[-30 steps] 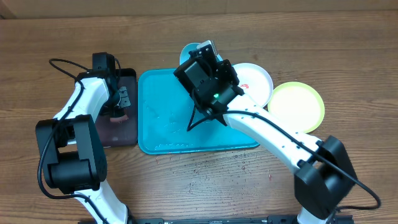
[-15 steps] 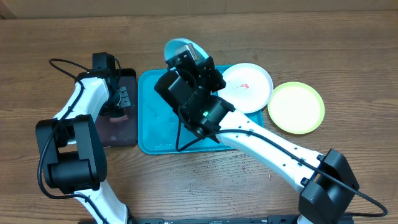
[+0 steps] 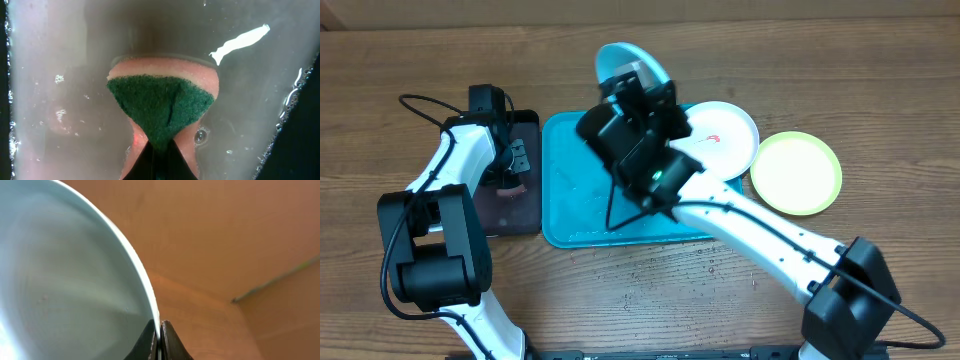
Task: Clean dirty plates on tray and stack at the side
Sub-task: 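Carry the white plate right and set it on the yellow plate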
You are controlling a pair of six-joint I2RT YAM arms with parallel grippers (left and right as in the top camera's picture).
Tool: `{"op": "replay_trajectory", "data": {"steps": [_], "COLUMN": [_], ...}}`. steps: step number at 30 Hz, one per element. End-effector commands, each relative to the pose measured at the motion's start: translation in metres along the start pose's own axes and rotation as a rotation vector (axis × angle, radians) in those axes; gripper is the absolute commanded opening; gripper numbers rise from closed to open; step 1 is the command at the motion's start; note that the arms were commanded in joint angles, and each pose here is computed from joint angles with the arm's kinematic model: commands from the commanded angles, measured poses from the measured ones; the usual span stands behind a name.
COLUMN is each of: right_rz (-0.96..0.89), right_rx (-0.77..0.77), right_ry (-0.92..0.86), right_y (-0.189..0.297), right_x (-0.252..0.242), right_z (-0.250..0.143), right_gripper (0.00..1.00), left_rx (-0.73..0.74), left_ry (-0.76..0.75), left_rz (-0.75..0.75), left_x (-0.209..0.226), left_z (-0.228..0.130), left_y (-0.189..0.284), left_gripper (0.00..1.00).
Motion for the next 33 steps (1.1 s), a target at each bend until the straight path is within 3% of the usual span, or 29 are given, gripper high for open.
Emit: {"op": "replay_trajectory", "data": {"steps": [1,5,12,19,25,33], "right_rz": [0.064,0.087,0.125,0.058,-0.089,-0.133], "right_rx": [0.112,0.341,0.611,0.803,0.963,1.144], "right_ry": [-0.255,-0.505,-0.827,-1.108,-1.193,-1.159], "right_y": [-0.035,-0.087,-0.142,-0.171,-0.166,-0.153], "right_x": [-0.037,-0.089,-0.172,-0.266,-0.313,-0.297], "right_z": [0.008,-0.014,-0.047,-0.096,-0.15,-0.206], "right_gripper": [0.04,0.04,0.04,0.04,0.04,0.04], "left_rx": [0.046,0.046,0.046,0.045,0.046,0.052], "left_ry": [0.004,0.004,0.004,0.004,0.005,0.003], "left_rz": [-0.009,-0.009,-0.009,-0.008,-0.009,-0.008], "left_x": [0.0,0.0,0.0,0.0,0.0,0.0], "left_z": [-0.009,-0.009,-0.009,-0.009,-0.009,-0.01], "left_y": [-0.011,-0.011,-0.011,-0.011,-0.011,-0.011], "left_gripper": [0.04,0.04,0.04,0.04,0.04,0.04]}}
Point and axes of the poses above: each gripper's point midway between its finger pads, its own y axis back along the fingers, its own x axis along the line the jaws close on, z = x × y, the point moved 9 cm from there along y, back along the fingers, and after that the axes turned 12 degrees about -y, right-handed, at the moved point
